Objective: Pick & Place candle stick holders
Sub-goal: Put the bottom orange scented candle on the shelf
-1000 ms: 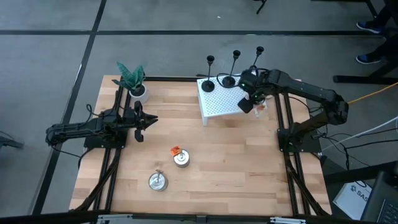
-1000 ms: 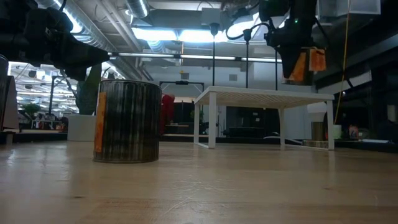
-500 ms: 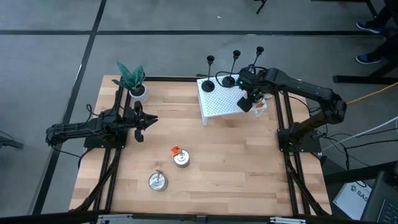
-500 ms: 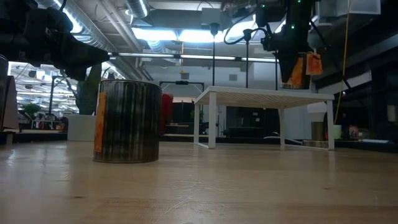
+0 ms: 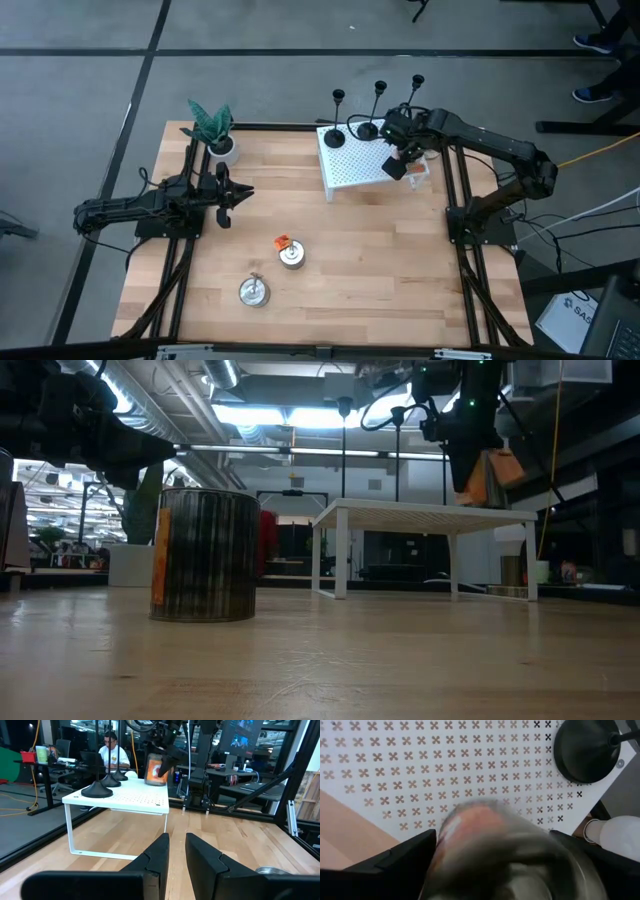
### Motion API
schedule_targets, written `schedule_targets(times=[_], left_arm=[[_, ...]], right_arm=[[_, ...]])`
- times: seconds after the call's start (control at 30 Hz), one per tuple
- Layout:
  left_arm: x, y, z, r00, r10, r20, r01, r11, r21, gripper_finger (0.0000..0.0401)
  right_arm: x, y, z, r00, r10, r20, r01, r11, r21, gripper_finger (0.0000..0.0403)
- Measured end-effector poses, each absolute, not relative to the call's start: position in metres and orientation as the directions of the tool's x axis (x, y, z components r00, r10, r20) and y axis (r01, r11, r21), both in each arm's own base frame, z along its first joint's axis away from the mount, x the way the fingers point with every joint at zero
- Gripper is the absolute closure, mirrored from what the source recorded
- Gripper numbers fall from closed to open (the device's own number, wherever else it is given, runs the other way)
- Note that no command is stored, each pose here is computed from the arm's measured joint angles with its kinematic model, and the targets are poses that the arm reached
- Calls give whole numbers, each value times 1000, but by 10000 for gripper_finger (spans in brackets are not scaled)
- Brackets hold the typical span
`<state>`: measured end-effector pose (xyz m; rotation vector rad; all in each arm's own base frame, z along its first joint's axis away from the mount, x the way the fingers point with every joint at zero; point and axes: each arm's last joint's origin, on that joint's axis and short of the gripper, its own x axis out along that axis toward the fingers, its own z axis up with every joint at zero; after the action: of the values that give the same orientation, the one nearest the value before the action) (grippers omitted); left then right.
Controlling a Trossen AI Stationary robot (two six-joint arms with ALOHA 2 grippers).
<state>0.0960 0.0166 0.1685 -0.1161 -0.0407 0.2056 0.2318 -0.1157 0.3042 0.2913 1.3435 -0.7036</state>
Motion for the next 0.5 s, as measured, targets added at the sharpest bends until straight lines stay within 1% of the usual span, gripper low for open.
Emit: schedule_targets(times=[0.23, 0.5], left_arm=[[96, 17, 168, 978, 206, 28, -201, 972, -119, 342], [96, 17, 168, 978, 206, 28, -201, 972, -119, 342]], right_arm=[[232, -116, 305, 57, -321, -946, 601, 767, -224, 15], [227, -114, 322, 109, -357, -928, 613, 759, -220, 15]])
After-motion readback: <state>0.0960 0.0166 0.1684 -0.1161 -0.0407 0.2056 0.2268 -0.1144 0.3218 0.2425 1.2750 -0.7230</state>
